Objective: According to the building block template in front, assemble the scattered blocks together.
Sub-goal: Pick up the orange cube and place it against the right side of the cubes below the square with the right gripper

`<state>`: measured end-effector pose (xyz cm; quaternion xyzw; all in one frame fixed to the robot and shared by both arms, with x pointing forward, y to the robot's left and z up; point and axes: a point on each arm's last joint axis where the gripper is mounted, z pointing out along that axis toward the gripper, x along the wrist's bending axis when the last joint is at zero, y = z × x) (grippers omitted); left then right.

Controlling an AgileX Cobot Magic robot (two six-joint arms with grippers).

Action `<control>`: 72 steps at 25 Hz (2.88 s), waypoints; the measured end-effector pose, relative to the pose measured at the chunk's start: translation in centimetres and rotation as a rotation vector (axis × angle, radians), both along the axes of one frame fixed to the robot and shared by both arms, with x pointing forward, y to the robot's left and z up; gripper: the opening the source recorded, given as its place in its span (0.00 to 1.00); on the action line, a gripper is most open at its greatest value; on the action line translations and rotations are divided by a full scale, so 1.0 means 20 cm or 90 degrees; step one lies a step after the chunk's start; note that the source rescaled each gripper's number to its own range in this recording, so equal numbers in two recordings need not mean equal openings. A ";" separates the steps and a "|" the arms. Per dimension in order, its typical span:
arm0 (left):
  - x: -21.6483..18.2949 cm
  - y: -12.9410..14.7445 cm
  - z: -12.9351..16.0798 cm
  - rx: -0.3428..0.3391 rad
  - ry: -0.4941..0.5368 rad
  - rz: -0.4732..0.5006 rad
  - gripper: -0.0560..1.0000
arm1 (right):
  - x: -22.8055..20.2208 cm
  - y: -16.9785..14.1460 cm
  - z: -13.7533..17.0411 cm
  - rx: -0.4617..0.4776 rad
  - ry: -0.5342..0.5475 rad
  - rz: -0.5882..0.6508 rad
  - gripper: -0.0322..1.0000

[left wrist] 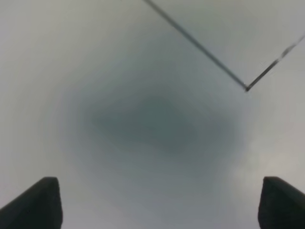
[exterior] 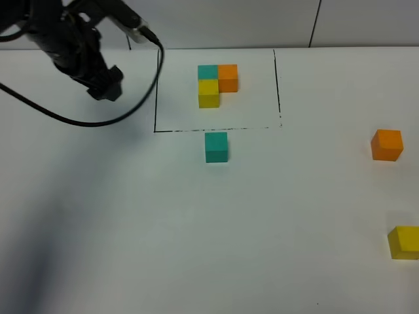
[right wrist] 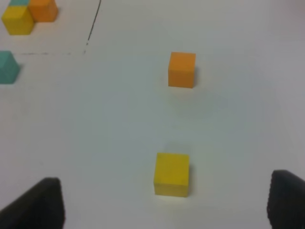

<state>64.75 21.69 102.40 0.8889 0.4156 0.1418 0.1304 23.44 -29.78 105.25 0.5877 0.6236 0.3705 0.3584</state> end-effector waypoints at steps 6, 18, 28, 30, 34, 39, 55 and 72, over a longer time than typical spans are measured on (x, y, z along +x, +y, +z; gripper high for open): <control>-0.28 0.28 0.11 -0.024 0.016 0.155 0.97 | 0.00 0.00 0.00 0.000 0.000 0.000 0.74; -1.06 0.37 0.41 -0.071 -0.093 0.289 0.95 | 0.00 0.00 0.00 0.000 0.000 0.000 0.74; -1.61 0.42 0.43 -0.129 -0.235 0.343 0.94 | 0.00 0.00 0.00 0.000 0.000 0.000 0.74; -1.70 0.43 0.42 -0.138 -0.256 0.344 0.93 | 0.00 0.00 0.00 0.000 0.000 0.000 0.74; -1.87 0.43 0.38 -0.160 -0.301 0.341 0.92 | 0.00 0.00 0.00 0.000 0.000 0.000 0.74; -1.97 0.43 0.28 -0.184 -0.306 0.322 0.91 | 0.00 0.00 0.00 0.000 0.000 0.000 0.74; -2.10 0.40 0.11 -0.228 -0.342 0.252 0.82 | 0.00 0.00 0.00 0.002 0.000 0.002 0.74; -2.10 0.40 0.11 -0.235 -0.341 0.260 0.75 | 0.00 0.00 0.00 0.005 0.000 0.003 0.74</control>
